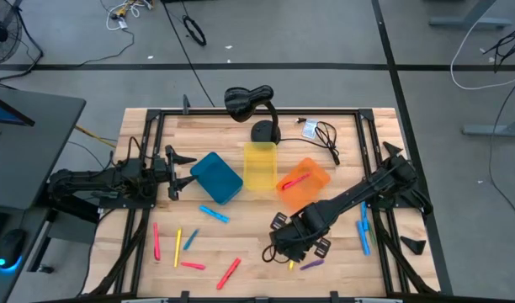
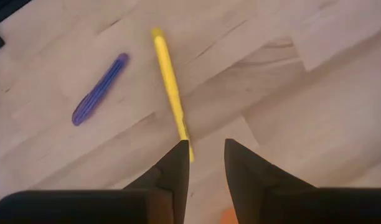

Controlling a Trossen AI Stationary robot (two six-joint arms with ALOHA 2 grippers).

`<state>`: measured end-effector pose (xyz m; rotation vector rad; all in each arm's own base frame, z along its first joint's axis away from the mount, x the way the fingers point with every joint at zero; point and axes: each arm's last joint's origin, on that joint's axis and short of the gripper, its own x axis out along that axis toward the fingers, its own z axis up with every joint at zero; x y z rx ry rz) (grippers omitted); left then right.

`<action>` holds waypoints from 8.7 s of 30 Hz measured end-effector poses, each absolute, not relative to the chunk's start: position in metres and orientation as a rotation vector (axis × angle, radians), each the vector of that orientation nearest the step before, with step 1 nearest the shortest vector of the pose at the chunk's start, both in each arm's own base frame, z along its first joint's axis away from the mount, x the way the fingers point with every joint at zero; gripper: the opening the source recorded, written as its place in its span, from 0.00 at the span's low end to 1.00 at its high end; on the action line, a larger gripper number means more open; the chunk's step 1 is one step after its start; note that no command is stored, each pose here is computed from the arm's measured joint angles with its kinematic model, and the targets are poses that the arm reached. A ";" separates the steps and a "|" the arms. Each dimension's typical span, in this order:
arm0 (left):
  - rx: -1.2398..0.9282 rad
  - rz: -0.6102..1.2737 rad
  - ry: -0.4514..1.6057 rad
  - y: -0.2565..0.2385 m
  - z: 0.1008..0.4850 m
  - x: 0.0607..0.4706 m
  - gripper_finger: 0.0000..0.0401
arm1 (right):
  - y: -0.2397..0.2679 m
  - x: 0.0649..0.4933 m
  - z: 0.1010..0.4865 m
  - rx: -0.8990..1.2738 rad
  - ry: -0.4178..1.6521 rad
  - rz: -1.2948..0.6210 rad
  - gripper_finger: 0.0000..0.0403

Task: Pick & Place Markers
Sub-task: Put the right yellow pen into the orange bin, then put the middle blue highlighter pen into the yellow bin

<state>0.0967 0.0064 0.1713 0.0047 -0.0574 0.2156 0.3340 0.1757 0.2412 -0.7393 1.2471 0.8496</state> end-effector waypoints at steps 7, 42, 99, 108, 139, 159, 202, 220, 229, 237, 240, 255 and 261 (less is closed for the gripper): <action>0.005 0.216 -0.057 0.006 0.171 0.097 0.71 | 0.176 0.330 0.218 -0.759 1.258 0.845 0.26; 0.005 0.216 -0.057 0.006 0.171 0.097 0.71 | 0.179 0.307 0.146 -0.888 1.170 0.881 0.26; 0.005 0.216 -0.057 0.006 0.171 0.097 0.71 | 0.118 0.262 0.253 -0.622 1.411 0.650 0.04; 0.005 0.216 -0.057 0.006 0.171 0.097 0.71 | 0.109 0.260 0.260 -0.606 1.407 0.636 0.04; 0.005 0.216 -0.057 0.006 0.171 0.097 0.71 | -0.026 0.280 0.260 -0.525 1.475 0.419 0.04; 0.005 0.216 -0.057 0.006 0.171 0.097 0.71 | -0.027 0.295 0.217 -0.486 1.523 0.428 0.04; 0.005 0.216 -0.057 0.006 0.171 0.097 0.71 | -0.026 0.289 0.168 -0.511 1.553 0.479 0.27; 0.005 0.216 -0.057 0.006 0.171 0.097 0.71 | -0.026 0.284 0.186 -0.401 1.518 0.332 0.34; 0.005 0.216 -0.057 0.006 0.171 0.097 0.71 | -0.025 0.277 0.205 -0.050 1.468 -0.021 0.34; 0.005 0.216 -0.057 0.006 0.171 0.097 0.71 | -0.024 0.271 0.219 0.432 1.364 -0.438 0.34; 0.005 0.215 -0.057 0.006 0.171 0.097 0.71 | -0.021 0.270 0.223 0.583 1.317 -0.559 0.34; 0.005 0.216 -0.057 0.006 0.171 0.097 0.71 | 0.001 0.270 0.224 1.023 1.231 -0.823 0.34; 0.005 0.216 -0.057 0.006 0.171 0.097 0.71 | 0.027 0.266 0.224 1.056 1.274 -0.833 0.34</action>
